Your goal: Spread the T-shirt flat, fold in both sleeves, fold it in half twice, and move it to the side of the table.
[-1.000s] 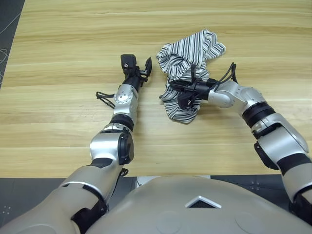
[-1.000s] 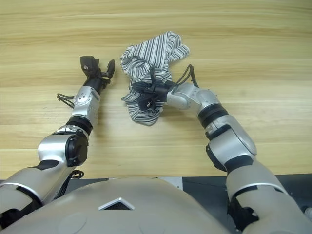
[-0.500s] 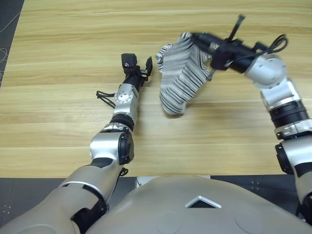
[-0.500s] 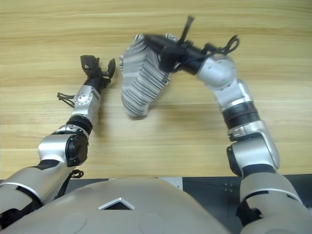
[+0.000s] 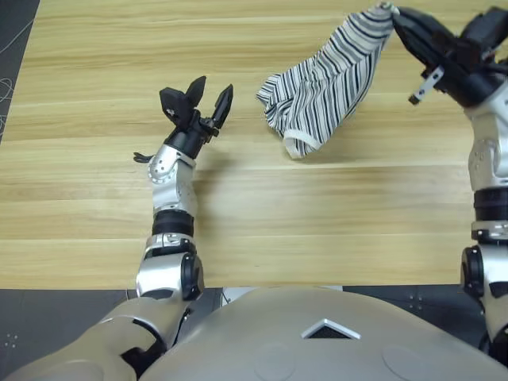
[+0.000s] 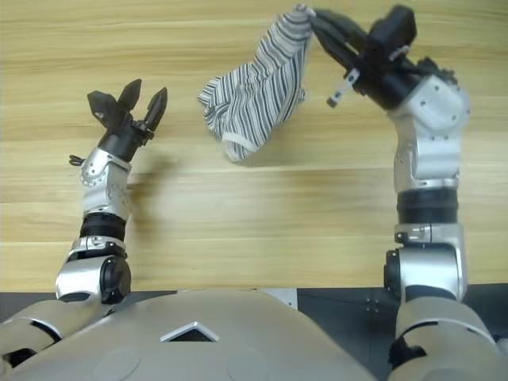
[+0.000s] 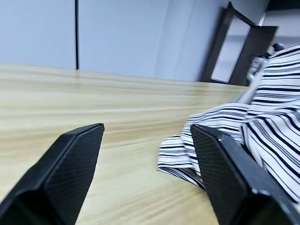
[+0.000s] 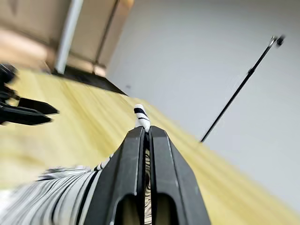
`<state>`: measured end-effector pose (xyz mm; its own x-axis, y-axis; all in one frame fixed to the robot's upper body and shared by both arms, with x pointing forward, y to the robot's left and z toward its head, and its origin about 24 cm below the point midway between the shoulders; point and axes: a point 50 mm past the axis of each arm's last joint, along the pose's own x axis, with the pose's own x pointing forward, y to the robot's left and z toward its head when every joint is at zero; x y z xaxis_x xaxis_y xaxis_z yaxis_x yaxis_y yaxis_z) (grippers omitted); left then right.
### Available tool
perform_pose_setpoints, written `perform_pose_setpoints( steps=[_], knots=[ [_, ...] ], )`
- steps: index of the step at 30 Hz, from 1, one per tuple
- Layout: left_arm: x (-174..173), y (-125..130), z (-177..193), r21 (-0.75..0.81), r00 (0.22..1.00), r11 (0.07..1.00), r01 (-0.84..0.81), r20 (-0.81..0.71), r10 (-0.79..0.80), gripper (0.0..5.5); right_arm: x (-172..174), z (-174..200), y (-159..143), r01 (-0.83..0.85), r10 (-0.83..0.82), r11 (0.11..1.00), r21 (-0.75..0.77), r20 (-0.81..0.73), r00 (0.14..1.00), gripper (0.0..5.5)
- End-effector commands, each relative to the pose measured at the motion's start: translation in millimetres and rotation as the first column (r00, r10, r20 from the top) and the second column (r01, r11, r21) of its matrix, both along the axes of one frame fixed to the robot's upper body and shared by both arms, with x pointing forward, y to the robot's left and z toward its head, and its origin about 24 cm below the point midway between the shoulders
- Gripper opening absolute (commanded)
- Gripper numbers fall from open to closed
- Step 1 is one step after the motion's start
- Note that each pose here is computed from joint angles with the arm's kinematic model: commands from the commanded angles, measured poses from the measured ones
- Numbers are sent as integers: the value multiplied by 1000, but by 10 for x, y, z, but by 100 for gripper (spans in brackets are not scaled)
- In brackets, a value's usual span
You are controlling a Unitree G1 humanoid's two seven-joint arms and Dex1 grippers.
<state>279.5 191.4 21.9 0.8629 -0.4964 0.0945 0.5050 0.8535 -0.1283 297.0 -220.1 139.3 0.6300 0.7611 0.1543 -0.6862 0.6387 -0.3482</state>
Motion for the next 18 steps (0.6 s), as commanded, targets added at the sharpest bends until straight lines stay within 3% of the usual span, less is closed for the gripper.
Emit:
perform_pose_setpoints(
  steps=[1,4,8,11,14,18],
  knots=[
    [-374,-227,-36,-15,967,972,235,-101,-235,347,33,0,-192,91,-88,995,49,-53,995,12],
    [-618,-428,-162,80,911,919,386,-191,-366,347,113,71,-165,135,-125,981,142,-75,989,12],
    [-873,-631,-411,207,819,809,550,-324,-474,347,131,161,-49,62,-45,978,201,-90,995,12],
    [-908,-627,-406,235,826,806,543,-321,-463,347,4,-241,-140,-58,54,998,-10,-236,970,12],
    [-955,-564,-366,251,843,817,519,-308,-440,347,-123,-827,-401,-88,-84,929,-359,-438,895,12],
    [-1034,-496,-319,255,864,838,482,-294,-408,347,-81,-1092,-530,-12,-281,846,-533,-465,840,12]
  ],
)
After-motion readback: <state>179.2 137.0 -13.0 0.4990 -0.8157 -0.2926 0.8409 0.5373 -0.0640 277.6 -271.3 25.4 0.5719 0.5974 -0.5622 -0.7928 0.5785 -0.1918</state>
